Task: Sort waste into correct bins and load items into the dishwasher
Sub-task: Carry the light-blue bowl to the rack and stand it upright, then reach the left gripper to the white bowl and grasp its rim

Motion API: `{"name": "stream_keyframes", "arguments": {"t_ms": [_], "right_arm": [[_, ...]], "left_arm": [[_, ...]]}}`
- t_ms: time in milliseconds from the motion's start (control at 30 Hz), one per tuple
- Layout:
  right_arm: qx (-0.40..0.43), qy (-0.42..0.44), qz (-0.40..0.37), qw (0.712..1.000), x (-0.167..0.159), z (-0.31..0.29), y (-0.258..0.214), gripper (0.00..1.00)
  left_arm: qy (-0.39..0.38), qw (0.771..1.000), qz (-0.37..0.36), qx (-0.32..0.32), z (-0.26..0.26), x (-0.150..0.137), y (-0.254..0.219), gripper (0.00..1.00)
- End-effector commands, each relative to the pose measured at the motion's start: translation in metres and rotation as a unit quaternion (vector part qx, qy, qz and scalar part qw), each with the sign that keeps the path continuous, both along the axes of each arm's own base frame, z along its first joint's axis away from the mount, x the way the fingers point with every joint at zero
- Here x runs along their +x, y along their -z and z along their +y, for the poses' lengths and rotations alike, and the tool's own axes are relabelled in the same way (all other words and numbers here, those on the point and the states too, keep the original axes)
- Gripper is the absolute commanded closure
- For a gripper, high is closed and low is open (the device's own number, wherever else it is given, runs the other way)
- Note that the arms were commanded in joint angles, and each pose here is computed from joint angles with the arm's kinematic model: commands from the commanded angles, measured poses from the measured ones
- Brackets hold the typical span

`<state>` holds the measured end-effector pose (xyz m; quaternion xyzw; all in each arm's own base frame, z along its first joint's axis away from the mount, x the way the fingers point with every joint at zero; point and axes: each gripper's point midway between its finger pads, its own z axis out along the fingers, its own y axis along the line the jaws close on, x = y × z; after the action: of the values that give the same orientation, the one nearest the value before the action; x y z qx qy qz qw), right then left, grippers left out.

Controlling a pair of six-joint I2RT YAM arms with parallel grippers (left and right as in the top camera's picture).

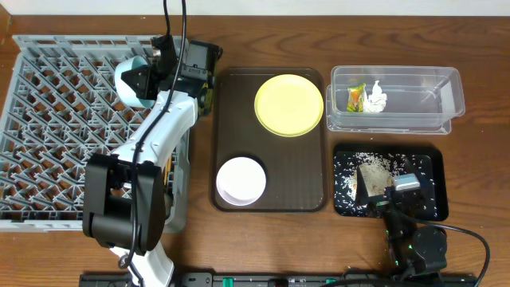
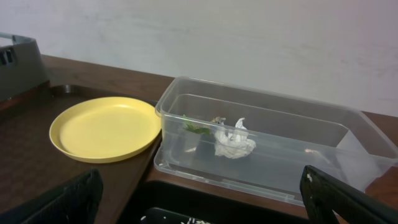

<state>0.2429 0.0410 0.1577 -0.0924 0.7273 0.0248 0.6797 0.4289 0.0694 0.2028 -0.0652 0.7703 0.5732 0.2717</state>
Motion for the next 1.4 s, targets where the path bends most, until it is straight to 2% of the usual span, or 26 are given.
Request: {"name": "stream_keyframes", "arguments": {"t_ms": [0, 333, 567, 667, 700, 733, 833, 867, 933, 1033, 1133, 1167, 1200, 1300, 1367], "right_arm": [[-0.005, 0.003, 0.000, 1.000, 0.000, -0.002, 0.001, 0.01], [-0.005, 0.003, 0.000, 1.000, 0.000, -0.002, 0.001, 0.01], [-0.005, 0.003, 0.000, 1.000, 0.000, -0.002, 0.001, 0.01], [-0.005, 0.003, 0.000, 1.000, 0.000, -0.002, 0.001, 0.01], [-0.005, 0.003, 0.000, 1.000, 0.000, -0.002, 0.001, 0.01], [-0.005, 0.003, 0.000, 1.000, 0.000, -0.002, 0.001, 0.01], [-0.005, 0.003, 0.000, 1.000, 0.000, -0.002, 0.001, 0.01], [-0.005, 0.003, 0.000, 1.000, 0.000, -0.002, 0.001, 0.01], [-0.005, 0.003, 0.000, 1.000, 0.000, -0.002, 0.001, 0.01], [-0.005, 0.003, 0.000, 1.000, 0.000, -0.002, 0.001, 0.01], [-0.005, 0.003, -0.001, 1.000, 0.000, -0.002, 0.001, 0.01], [-0.005, 0.003, 0.000, 1.000, 0.000, -0.002, 0.001, 0.01], [-0.005, 0.003, 0.000, 1.000, 0.000, -0.002, 0.001, 0.01], [-0.005, 0.003, 0.000, 1.000, 0.000, -0.002, 0.001, 0.01], [-0.005, 0.003, 0.000, 1.000, 0.000, -0.002, 0.001, 0.01]], "left_arm": [[-0.002, 1.000, 0.010, 0.003, 0.002, -0.001, 0.007, 0.93], [0.001, 0.998, 0.066, 0.024, -0.004, 0.002, 0.042, 0.91], [0.025, 0.997, 0.060, 0.034, -0.027, 0.004, 0.033, 0.90], [0.046, 0.997, 0.052, 0.033, -0.045, 0.004, 0.028, 0.86], [0.052, 0.997, 0.051, 0.033, -0.050, 0.004, 0.027, 0.83], [0.058, 0.997, 0.049, 0.033, -0.056, 0.004, 0.025, 0.74], [0.077, 0.996, 0.040, 0.030, -0.072, 0.003, 0.020, 0.41], [0.084, 0.996, 0.034, 0.025, -0.078, 0.002, 0.018, 0.27], [0.107, 0.993, 0.038, 0.010, -0.090, -0.001, 0.015, 0.19], [0.162, 0.984, 0.051, -0.059, -0.117, -0.009, 0.015, 0.18], [0.205, 0.952, 0.058, -0.218, -0.147, -0.031, 0.025, 0.18], [0.218, 0.919, 0.071, -0.321, -0.165, -0.047, 0.031, 0.21], [0.226, 0.891, 0.082, -0.386, -0.177, -0.060, 0.031, 0.27], [0.240, 0.821, 0.105, -0.507, -0.205, -0.090, 0.023, 0.30], [0.250, 0.785, 0.132, -0.551, -0.219, -0.110, 0.019, 0.31]]}}
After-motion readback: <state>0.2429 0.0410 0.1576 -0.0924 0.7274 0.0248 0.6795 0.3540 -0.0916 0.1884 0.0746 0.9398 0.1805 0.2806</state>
